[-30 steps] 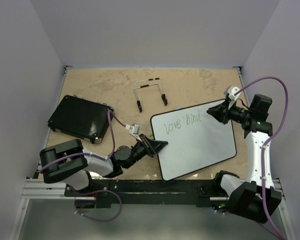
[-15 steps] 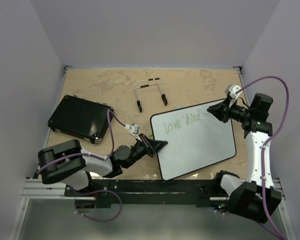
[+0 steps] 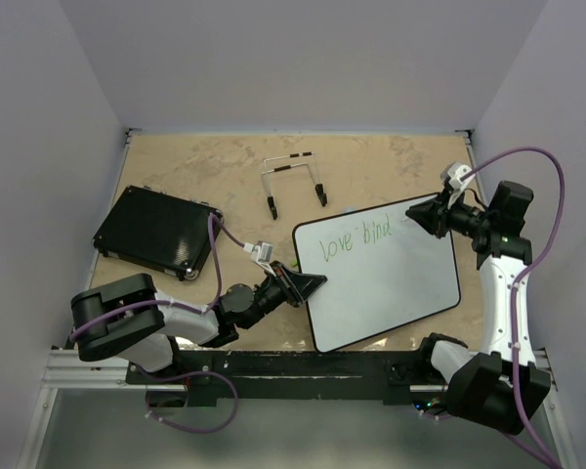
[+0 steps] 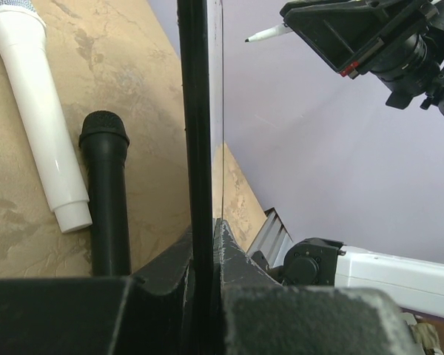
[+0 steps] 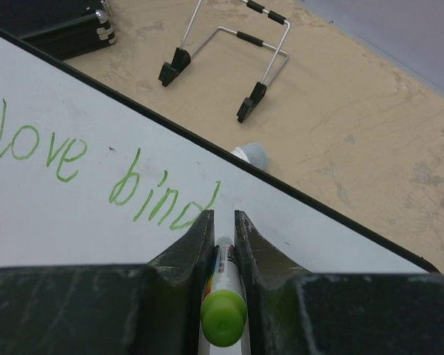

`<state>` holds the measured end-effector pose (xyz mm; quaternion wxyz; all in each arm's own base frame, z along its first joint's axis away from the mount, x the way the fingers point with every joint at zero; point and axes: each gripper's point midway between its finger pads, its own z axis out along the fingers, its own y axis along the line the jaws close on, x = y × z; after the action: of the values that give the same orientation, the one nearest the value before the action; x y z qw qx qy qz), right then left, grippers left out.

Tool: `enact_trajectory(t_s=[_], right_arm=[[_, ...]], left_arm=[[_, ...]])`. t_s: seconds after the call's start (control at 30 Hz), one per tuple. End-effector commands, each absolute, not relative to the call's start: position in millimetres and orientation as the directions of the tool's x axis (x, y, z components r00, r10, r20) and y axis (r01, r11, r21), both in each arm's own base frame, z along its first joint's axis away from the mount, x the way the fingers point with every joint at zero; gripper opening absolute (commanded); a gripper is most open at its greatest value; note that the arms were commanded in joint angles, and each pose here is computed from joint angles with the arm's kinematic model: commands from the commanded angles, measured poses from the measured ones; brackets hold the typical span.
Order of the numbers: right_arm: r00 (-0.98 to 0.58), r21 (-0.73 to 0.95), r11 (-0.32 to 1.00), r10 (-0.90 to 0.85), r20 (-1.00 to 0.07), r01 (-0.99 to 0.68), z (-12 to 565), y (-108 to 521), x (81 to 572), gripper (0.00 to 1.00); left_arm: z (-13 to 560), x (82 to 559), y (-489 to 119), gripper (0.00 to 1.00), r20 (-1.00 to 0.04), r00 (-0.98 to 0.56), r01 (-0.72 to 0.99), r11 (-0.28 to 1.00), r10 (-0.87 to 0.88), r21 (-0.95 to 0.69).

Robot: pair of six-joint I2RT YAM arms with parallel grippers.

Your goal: Write a sentence on the whiteboard

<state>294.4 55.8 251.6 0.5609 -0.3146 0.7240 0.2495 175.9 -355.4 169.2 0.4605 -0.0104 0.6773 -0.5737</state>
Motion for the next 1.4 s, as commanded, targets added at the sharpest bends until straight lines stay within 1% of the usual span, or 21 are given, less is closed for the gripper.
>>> enact_trajectory(t_s=[0.0,0.6,1.0,1.37], right_arm=[[-0.172,-0.005,0.686,-0.189,-0.967,-0.727,254.1,51.0,299.4,0.0],[-0.162,-0.028,0.685,-0.212,-0.964,-0.728,256.4,49.5,299.0,0.0],[-0.16,-0.008,0.661,-0.193,-0.968,-0.75,255.3,55.5,294.0,0.0],[-0.171,0.002,0.669,-0.186,-0.968,-0.743,252.8,54.5,295.4,0.0]], left_arm=[[191.4,183.9,-346.5,0.0,-0.656,-0.484,0.579,0.35,-0.58,-0.737],[189.6,183.5,-346.7,0.0,-0.652,-0.488,0.576,0.346,-0.58,-0.74],[189.2,183.6,-347.2,0.0,-0.65,-0.491,0.574,0.346,-0.58,-0.742],[189.5,183.6,-348.6,0.0,-0.647,-0.495,0.573,0.341,-0.58,-0.745]])
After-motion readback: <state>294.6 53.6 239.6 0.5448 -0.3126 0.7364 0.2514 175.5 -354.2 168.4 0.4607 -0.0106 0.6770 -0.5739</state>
